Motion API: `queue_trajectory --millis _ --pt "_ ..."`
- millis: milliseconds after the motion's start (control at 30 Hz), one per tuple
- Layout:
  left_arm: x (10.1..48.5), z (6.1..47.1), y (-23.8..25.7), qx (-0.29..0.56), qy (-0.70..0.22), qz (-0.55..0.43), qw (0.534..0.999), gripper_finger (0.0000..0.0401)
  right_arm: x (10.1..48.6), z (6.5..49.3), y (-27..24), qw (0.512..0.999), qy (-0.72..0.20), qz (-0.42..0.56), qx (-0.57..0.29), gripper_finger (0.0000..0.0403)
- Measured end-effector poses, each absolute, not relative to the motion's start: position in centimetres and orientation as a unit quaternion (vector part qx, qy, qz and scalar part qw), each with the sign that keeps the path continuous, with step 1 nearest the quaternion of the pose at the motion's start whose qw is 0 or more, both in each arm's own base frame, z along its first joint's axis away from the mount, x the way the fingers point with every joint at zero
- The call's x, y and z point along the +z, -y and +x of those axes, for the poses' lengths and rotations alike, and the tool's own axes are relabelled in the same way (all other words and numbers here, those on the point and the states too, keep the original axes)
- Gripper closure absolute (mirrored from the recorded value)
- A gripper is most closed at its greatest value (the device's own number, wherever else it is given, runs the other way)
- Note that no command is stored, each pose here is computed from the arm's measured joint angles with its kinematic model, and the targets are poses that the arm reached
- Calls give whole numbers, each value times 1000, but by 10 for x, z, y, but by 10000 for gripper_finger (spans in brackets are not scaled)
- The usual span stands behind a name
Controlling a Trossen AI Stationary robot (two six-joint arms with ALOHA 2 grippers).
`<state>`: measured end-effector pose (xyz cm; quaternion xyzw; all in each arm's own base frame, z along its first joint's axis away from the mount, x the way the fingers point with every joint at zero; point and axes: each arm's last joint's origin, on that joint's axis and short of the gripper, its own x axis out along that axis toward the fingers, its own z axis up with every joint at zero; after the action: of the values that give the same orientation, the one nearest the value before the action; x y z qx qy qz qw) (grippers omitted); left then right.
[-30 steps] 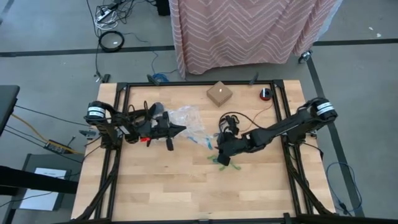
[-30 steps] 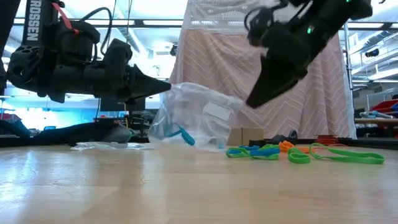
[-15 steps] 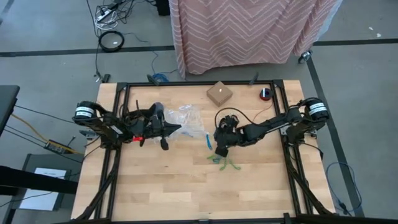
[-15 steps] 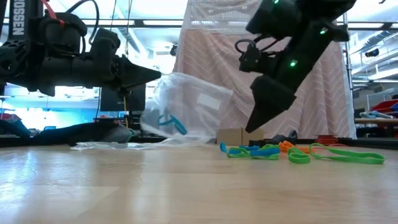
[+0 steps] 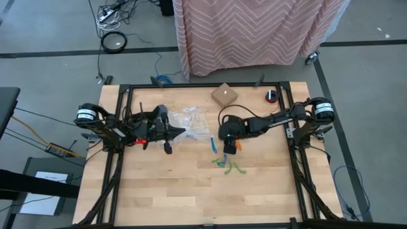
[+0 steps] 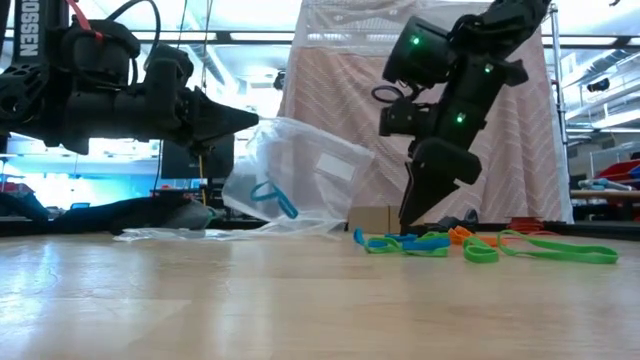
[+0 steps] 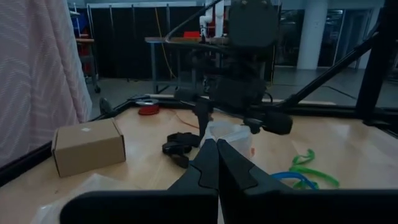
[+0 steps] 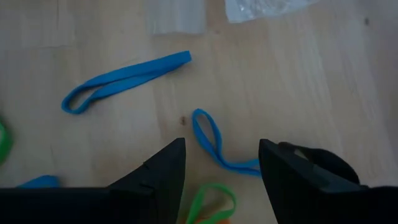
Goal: Sort rubber bands
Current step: Put the blue rubber band into the transparent zip bag
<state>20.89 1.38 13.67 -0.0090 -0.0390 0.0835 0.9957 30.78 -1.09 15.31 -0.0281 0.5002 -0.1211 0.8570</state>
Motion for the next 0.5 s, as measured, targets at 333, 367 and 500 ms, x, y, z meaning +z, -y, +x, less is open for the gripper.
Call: queue_trajectory --millis 333,367,500 --pt "136 209 -14 83 36 -10 996 401 142 311 17 854 -511 -10 -97 221" --pt "136 209 -14 84 36 -10 996 401 143 311 17 855 -508 -11 -99 223" --pt "136 209 -14 84 35 -15 996 401 140 315 18 859 -503 -18 -93 238"
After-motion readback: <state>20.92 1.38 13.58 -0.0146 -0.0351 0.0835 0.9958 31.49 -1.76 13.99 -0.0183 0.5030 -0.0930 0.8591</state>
